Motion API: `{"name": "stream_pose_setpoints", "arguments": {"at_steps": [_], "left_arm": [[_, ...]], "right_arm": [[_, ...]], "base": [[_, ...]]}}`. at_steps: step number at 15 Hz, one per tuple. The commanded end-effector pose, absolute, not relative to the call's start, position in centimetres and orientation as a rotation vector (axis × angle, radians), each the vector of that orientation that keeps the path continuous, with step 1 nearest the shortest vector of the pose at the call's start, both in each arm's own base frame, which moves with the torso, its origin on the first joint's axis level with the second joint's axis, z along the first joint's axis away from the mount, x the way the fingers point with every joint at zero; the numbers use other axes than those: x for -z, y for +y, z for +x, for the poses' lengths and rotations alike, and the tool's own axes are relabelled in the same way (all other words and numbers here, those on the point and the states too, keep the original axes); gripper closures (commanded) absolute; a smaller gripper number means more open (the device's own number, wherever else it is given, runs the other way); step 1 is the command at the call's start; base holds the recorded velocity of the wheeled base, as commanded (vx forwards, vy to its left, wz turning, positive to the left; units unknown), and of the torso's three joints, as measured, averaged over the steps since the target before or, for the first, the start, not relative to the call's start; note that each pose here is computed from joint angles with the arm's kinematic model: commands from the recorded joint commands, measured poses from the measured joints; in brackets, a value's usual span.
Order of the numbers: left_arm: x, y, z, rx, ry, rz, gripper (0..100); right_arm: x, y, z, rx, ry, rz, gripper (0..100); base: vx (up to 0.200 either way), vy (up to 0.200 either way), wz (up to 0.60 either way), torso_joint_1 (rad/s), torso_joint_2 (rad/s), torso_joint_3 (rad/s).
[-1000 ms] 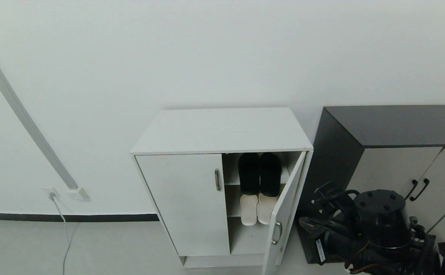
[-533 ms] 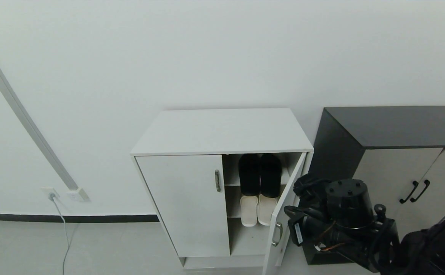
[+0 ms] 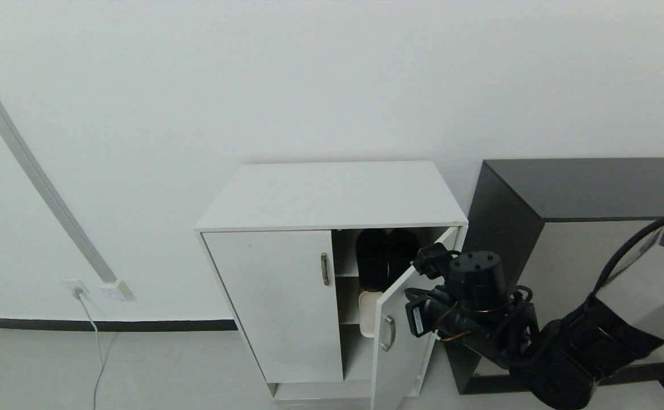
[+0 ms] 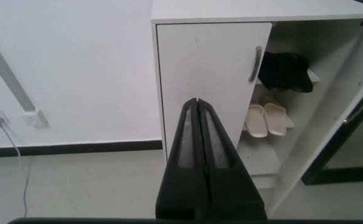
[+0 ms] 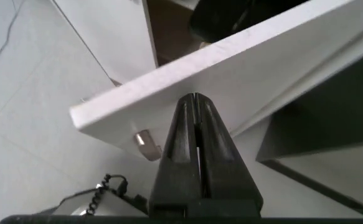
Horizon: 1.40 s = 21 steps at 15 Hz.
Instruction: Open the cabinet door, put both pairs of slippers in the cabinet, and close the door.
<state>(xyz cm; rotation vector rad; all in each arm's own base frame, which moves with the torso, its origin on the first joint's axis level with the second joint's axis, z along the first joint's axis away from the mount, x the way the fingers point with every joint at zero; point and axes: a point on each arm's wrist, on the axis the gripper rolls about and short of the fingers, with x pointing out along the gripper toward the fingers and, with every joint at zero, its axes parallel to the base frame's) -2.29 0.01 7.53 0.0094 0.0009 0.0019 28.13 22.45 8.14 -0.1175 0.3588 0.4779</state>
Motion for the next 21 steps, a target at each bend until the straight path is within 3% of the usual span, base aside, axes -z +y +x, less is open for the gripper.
{"name": "stream_pose_setpoints", "arguments": {"at_steps": [1, 9, 21], "left_arm": [[-7.5, 0.0, -2.3, -0.003, 0.002, 0.009, 100], [-7.5, 0.0, -2.3, -0.002, 0.002, 0.009, 100], [-7.5, 0.0, -2.3, -0.002, 0.002, 0.011, 100]], "right_arm": [[-7.3, 23.1, 29.1, -0.474, 0.362, -0.117, 100], [-5.5, 23.7, 34.3, -0.411, 0.301, -0.078, 100], [-4.7, 24.3, 38.5, -0.376, 0.241, -0.049, 100]], "base": [[0.0, 0.0, 0.0, 0.0, 0.0, 0.0], [0.0, 0.0, 0.0, 0.0, 0.0, 0.0], [0.0, 0.0, 0.0, 0.0, 0.0, 0.0]]}}
